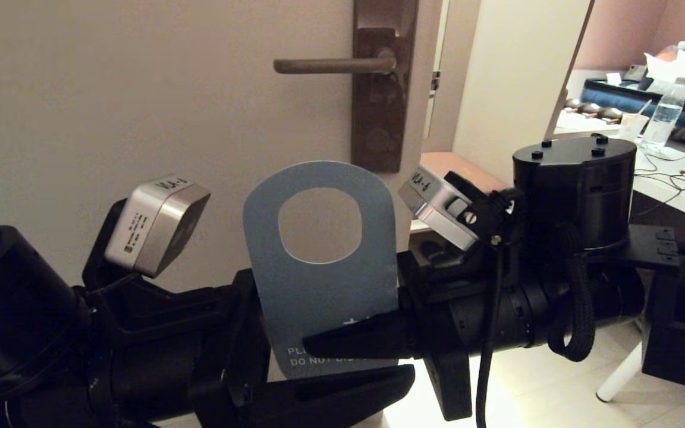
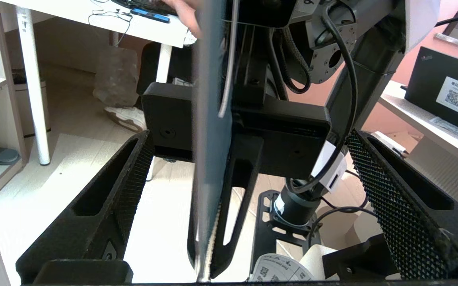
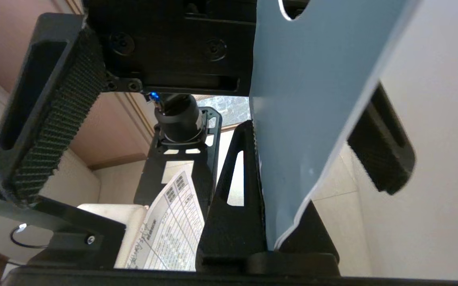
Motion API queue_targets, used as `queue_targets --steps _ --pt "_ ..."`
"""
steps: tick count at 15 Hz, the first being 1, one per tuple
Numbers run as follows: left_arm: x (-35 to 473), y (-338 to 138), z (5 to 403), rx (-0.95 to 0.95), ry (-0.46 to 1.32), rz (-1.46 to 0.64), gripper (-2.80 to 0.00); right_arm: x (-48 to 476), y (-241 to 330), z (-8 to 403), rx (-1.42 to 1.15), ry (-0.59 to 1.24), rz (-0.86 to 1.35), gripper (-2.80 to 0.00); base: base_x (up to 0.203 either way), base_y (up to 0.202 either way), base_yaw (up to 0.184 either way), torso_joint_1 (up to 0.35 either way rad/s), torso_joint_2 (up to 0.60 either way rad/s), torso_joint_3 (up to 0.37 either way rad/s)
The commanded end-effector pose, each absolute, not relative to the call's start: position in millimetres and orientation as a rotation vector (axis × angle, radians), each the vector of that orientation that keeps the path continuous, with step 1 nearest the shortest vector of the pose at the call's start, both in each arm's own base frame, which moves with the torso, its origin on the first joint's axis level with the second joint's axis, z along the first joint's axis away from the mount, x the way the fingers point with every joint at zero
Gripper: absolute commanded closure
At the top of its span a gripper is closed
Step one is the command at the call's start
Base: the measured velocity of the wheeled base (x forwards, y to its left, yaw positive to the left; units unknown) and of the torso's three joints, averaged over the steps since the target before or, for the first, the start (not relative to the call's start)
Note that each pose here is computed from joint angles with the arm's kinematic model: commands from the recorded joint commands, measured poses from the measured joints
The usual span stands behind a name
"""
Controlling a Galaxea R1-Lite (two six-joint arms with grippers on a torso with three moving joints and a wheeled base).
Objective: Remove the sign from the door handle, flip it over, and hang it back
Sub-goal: Hand it to the other hand
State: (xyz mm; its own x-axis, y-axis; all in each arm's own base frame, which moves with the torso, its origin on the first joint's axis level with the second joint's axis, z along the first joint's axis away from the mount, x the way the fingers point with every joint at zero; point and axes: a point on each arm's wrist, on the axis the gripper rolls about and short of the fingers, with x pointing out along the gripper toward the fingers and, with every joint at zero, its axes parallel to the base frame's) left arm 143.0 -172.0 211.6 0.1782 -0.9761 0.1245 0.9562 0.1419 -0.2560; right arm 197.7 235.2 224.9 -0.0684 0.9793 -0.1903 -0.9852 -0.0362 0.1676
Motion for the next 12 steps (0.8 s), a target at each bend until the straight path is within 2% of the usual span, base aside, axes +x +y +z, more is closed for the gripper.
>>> queue_targets --steps 1,6,7,8,12 --pt "143.0 -172.1 212.3 -0.306 0.072 -1.400 -2.80 195.6 235.8 226.1 -0.026 0.279 1.626 0.00 0.000 0.000 0.000 0.000 0.00 0.000" --pt "143.0 -172.6 211.7 -0.310 0.056 -1.404 -2.80 192.9 236.3 226.5 -0.026 0.281 1.633 0.00 0.000 0.000 0.000 0.000 0.00 0.000" --pt "142.7 -172.7 211.3 -0.310 0.057 -1.405 -2.41 192.5 236.6 226.5 -0.028 0.279 1.635 0.00 0.000 0.000 0.000 0.000 0.00 0.000" --pt "142.5 -173.0 211.7 -0.310 0.056 -1.407 0.00 191.9 236.6 226.5 -0.027 0.280 1.636 0.00 0.000 0.000 0.000 0.000 0.00 0.000" --pt "141.4 -173.4 211.7 -0.310 0.056 -1.412 0.00 191.8 236.5 225.7 -0.029 0.280 1.635 0.00 0.000 0.000 0.000 0.000 0.00 0.000"
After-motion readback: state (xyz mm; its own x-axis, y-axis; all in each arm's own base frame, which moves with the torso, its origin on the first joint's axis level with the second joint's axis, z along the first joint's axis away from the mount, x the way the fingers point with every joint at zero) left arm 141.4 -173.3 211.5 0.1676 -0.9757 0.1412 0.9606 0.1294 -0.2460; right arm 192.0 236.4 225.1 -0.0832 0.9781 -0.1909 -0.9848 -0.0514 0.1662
